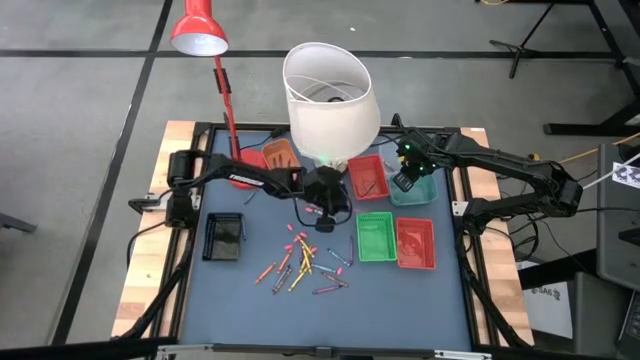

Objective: Sort crayons
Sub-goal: Put the violet crayon into the green bin, then put the blue crayon into the black bin

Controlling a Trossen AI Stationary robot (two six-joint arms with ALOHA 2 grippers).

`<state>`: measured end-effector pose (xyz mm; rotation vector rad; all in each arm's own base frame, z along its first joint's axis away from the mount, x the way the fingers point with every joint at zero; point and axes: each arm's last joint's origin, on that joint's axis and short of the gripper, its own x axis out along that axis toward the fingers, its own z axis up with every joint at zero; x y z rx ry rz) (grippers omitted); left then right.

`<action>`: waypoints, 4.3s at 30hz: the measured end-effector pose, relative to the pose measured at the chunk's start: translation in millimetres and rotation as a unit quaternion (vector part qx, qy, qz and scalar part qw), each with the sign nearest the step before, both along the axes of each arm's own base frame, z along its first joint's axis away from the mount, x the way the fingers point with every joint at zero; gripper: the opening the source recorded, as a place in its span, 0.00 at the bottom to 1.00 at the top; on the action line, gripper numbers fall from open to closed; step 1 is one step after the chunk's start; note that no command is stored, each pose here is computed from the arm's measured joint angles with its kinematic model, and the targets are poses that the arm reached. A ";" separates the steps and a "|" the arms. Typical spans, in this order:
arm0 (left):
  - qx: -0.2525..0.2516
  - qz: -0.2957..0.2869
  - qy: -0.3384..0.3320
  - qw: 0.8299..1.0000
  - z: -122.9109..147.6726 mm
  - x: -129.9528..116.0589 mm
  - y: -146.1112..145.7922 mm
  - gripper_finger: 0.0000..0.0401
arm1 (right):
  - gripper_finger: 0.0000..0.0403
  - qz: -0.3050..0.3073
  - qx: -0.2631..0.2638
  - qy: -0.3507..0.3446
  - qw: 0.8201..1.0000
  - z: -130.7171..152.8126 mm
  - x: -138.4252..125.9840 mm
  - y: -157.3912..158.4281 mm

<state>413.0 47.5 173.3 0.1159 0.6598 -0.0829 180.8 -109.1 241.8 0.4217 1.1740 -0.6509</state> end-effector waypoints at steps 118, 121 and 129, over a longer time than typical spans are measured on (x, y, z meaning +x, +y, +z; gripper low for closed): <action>-0.180 0.503 0.334 0.776 -28.1 -208.9 29.4 0.01 | 0.31 0.005 0.029 -0.011 1.000 -0.5 0.1 2.1; -0.182 0.489 0.327 0.788 -19.2 -202.4 31.0 0.01 | 0.31 0.005 0.035 -0.007 0.999 -0.9 -0.8 2.9; -0.231 0.448 0.317 0.803 7.6 -184.5 31.1 0.01 | 0.31 0.008 0.052 0.003 0.999 -1.8 -3.2 4.9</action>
